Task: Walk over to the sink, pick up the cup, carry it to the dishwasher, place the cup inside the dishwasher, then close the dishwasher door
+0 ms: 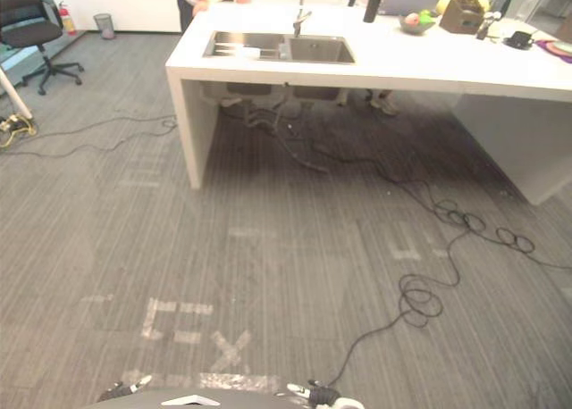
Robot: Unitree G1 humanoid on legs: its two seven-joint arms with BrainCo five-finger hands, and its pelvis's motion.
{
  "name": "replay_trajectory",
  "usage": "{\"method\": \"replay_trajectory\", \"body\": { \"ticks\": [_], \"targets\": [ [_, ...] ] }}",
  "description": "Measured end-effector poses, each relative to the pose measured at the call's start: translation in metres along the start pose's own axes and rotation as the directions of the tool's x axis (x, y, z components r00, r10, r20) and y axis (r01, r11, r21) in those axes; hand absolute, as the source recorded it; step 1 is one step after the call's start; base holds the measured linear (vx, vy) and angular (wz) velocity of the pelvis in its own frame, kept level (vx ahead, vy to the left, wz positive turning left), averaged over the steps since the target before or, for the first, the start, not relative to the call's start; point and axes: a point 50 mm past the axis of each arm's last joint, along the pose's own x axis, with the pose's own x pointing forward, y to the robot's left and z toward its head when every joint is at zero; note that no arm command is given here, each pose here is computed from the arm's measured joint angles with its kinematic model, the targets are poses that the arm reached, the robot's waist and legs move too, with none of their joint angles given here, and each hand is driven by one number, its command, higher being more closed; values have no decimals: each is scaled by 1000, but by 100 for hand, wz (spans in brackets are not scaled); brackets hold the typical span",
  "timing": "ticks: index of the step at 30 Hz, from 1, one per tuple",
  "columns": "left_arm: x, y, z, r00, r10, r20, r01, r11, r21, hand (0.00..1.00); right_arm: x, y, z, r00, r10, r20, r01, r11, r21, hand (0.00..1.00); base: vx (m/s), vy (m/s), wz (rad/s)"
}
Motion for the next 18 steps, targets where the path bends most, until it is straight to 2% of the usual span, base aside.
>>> {"method": "replay_trajectory", "body": {
  "ticks": [13, 18],
  "targets": [
    [0, 0, -2, 1000, -1, -22, 1, 1000, -3, 0, 0, -1, -2, 1000, -16, 6, 16, 1000, 8, 0, 0, 0, 0],
    [0, 1, -4, 999, -5, -37, 3, 998, -64, 0, 0, -1, -2, 1000, -17, 3, 17, 1000, 9, 0, 0, 0, 0]
  ]
}}
